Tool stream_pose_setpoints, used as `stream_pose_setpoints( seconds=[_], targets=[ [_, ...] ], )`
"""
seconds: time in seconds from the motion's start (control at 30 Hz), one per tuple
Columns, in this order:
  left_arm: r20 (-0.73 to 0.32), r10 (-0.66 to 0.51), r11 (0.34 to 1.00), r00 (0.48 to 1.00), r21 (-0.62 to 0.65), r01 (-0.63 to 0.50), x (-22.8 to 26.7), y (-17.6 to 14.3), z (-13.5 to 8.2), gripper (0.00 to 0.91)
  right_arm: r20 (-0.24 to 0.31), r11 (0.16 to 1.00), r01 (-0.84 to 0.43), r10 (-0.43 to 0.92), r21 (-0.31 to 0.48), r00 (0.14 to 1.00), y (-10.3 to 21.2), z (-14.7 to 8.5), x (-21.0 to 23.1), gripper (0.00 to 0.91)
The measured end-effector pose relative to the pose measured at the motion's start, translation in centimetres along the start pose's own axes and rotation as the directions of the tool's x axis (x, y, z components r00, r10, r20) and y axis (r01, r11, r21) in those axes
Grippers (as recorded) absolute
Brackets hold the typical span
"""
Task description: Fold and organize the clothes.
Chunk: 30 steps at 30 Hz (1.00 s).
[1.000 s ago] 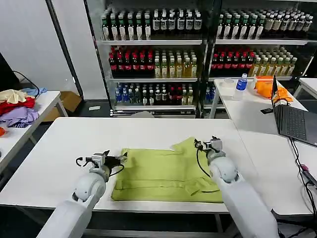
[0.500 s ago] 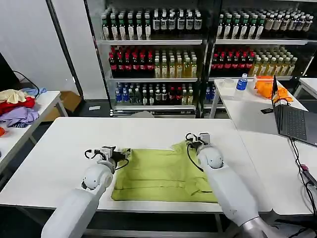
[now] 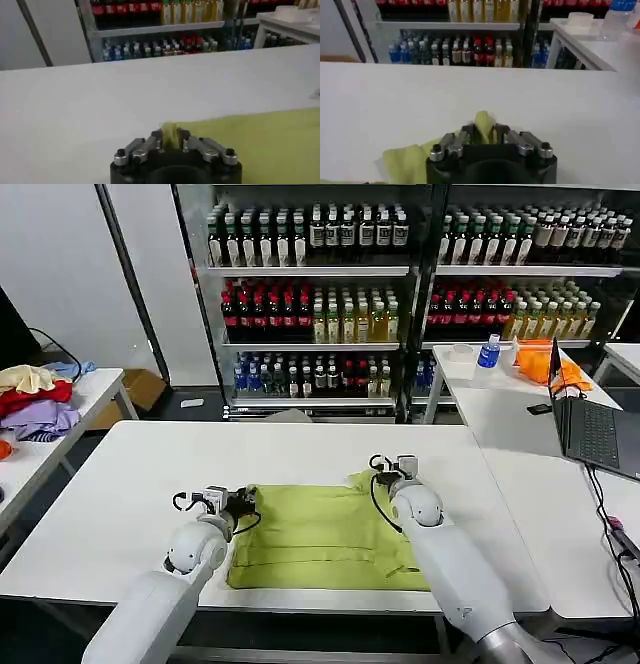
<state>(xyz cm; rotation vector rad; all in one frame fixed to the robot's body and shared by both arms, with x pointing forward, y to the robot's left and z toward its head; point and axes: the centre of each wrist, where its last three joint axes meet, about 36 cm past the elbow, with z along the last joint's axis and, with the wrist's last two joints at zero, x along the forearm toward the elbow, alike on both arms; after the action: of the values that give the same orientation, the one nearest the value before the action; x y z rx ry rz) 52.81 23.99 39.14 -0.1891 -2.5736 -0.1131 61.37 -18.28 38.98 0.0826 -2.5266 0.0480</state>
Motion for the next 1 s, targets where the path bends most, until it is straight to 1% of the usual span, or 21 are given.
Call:
stream_pose_setpoints(
  seconds=[0.27,0.47,0.67,0.87,0.9,0.93,0.97,1.0],
  targets=[
    [0.023,0.004,1.0,1.0,0.022,-0.004,0.8,0.5,-0.1,0.02,0.034,1.0,0.006,-0.006,-0.001,0.999,-0.2,0.5,1.2,0.0],
    [0.047,0.005,0.999,0.999,0.034,-0.006,1.9,0.9,-0.7,0.02,0.061,1.0,0.006,-0.006,-0.006,0.998,-1.0,0.3,2.7,0.0],
    [0.077,0.007,0.999,0.997,0.039,-0.01,3.6,1.1,-1.3,0.02,0.098,1.0,0.008,-0.007,-0.005,0.995,-2.0,0.2,5.1,0.0],
    [0.106,0.017,0.999,0.994,0.038,-0.021,5.5,1.0,-1.5,0.02,0.141,1.0,0.014,-0.015,0.007,0.99,-2.9,0.3,7.6,0.0],
    [0.108,0.022,0.999,0.994,0.037,-0.026,5.8,0.8,-1.3,0.04,0.147,1.0,0.015,-0.017,0.01,0.989,-2.9,0.3,7.9,0.0],
    [0.107,0.027,0.999,0.994,0.036,-0.032,6.0,0.6,-1.2,0.161,0.153,1.0,0.017,-0.019,0.012,0.988,-2.9,0.3,8.1,0.0],
    [0.105,0.033,0.999,0.994,0.036,-0.037,6.2,0.5,-1.0,0.363,0.159,1.0,0.017,-0.019,0.015,0.987,-2.9,0.3,8.2,0.0],
    [0.105,0.036,0.999,0.994,0.034,-0.04,6.2,0.3,-0.9,0.907,0.163,1.0,0.016,-0.019,0.017,0.986,-2.9,0.3,8.3,0.0]
  ],
)
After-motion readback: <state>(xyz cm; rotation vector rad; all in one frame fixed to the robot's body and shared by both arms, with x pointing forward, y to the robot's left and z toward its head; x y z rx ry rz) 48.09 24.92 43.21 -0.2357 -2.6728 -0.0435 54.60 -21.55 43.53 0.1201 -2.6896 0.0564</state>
